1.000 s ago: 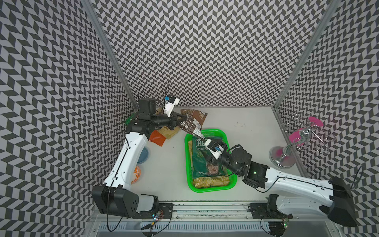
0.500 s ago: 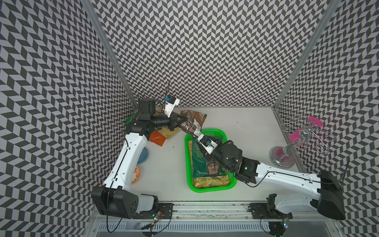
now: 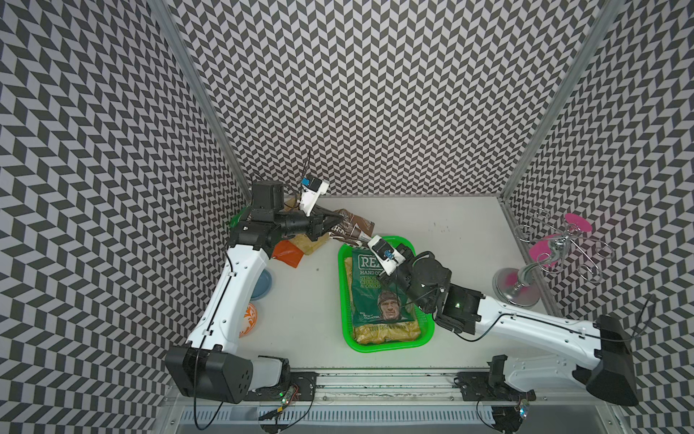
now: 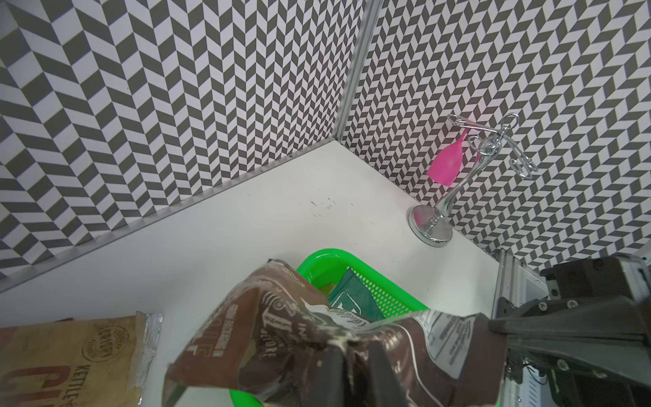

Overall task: Put the potato chips into the basket
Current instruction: Pick up the potato chip from the center of the board.

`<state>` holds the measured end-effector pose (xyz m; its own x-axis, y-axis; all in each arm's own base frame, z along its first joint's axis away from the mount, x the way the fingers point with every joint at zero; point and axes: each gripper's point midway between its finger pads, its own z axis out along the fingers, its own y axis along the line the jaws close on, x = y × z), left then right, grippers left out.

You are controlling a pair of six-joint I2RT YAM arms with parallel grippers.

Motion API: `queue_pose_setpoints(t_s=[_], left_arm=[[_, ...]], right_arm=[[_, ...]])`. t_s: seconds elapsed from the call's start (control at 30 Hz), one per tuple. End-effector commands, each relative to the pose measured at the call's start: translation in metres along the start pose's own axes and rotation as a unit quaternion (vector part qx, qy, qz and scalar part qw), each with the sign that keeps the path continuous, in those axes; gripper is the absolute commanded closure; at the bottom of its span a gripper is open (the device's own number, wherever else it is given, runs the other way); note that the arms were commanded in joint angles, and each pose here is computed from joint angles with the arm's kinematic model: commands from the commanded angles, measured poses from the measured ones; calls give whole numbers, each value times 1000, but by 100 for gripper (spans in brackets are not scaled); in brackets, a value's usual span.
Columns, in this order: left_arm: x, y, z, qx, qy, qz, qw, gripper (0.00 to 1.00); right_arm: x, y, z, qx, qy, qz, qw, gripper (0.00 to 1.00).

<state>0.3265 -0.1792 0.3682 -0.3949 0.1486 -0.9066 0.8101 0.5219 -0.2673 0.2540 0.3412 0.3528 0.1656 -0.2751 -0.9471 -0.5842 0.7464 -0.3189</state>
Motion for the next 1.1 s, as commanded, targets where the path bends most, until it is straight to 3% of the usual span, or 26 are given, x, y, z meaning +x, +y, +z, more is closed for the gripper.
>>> queue_pose_setpoints(t_s=[0.0, 0.03, 0.07, 0.2, 0.33, 0.57, 0.8, 1.07], left_arm=[[-31, -16, -22, -25, -27, 65, 997, 16], [-38, -15, -27, -41, -32, 73, 996, 3], [-45, -14, -32, -57, -38, 82, 994, 1], [-78, -26, -54, -88, -65, 123, 986, 1], [-90, -41, -64, -80, -62, 161, 982, 1], [-75, -73, -61, -15, -23, 216, 976, 1], [-33, -95, -27, 53, 60, 228, 970, 1], [-20, -129, -17, 93, 74, 262, 958, 1]], right_arm=[[-53, -25, -18, 21, -61, 36, 997, 100], [-61, -31, -21, 27, -67, 40, 997, 100], [-68, -37, -25, 31, -74, 42, 996, 100], [-97, -49, -38, 24, -94, 49, 994, 100], [-115, -57, -45, 18, -95, 51, 994, 100], [-123, -60, -44, 14, -66, 40, 997, 100], [-120, -61, -42, 16, -48, 46, 998, 100], [-111, -58, -29, 25, -20, 37, 999, 100]])
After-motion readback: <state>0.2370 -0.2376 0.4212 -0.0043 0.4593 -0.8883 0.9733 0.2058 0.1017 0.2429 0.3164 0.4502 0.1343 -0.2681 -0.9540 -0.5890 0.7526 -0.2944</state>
